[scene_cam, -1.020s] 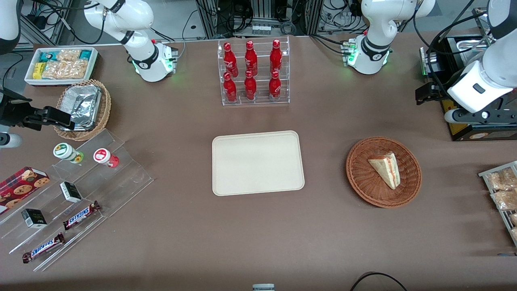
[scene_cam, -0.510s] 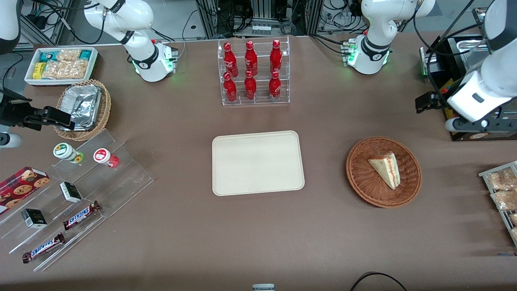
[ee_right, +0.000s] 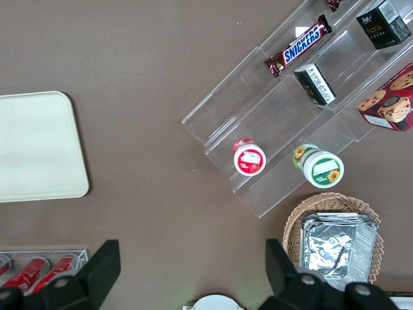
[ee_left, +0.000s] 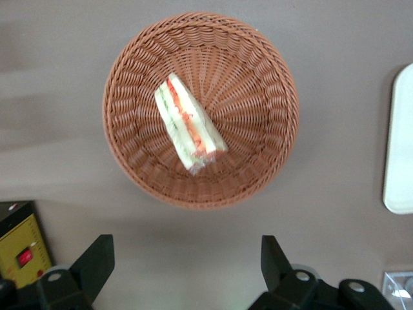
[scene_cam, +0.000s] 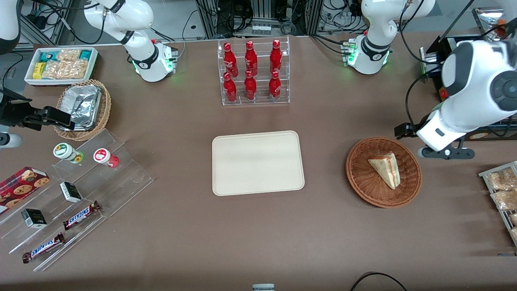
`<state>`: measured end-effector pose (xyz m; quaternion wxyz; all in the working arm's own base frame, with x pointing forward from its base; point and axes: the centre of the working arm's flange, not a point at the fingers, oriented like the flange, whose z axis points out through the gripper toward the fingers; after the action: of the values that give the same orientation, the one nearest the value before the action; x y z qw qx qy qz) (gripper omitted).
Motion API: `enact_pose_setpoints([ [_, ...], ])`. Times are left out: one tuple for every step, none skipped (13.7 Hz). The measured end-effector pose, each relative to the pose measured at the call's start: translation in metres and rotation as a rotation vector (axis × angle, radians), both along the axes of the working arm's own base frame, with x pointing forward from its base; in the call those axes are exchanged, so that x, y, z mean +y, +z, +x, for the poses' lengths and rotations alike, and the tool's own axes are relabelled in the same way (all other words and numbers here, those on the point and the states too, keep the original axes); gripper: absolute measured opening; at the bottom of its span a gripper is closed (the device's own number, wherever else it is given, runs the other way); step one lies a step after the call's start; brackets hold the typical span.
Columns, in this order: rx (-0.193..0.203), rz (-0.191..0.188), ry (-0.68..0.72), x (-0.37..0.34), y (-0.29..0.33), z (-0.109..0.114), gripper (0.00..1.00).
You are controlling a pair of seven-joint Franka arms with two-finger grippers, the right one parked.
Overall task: Place sandwich from basket to tray
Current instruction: 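Lower the open left gripper over the wrapped sandwich in the basket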
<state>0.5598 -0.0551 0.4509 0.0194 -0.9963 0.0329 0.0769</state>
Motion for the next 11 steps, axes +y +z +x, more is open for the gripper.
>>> enact_pose_setpoints([
  [-0.002, -0.001, 0.004, 0.000, -0.013, 0.001, 1.00],
  [-0.002, -0.001, 0.010, 0.000, -0.025, 0.004, 1.00],
  [-0.007, -0.002, 0.021, 0.000, -0.037, 0.008, 1.00],
  [-0.009, -0.002, 0.033, 0.000, -0.050, 0.012, 1.00],
  [-0.008, -0.003, 0.043, -0.001, -0.063, 0.016, 1.00],
  [-0.007, -0.003, 0.051, -0.001, -0.075, 0.020, 1.00],
  [-0.006, -0.002, 0.064, -0.001, -0.085, 0.022, 1.00],
  [-0.012, -0.001, 0.084, 0.000, -0.093, 0.023, 1.00],
  [-0.024, 0.000, 0.107, 0.003, -0.102, 0.022, 1.00],
  [-0.036, 0.002, 0.135, 0.005, -0.110, 0.019, 1.00],
  [-0.040, 0.006, 0.169, 0.007, -0.118, 0.016, 1.00],
])
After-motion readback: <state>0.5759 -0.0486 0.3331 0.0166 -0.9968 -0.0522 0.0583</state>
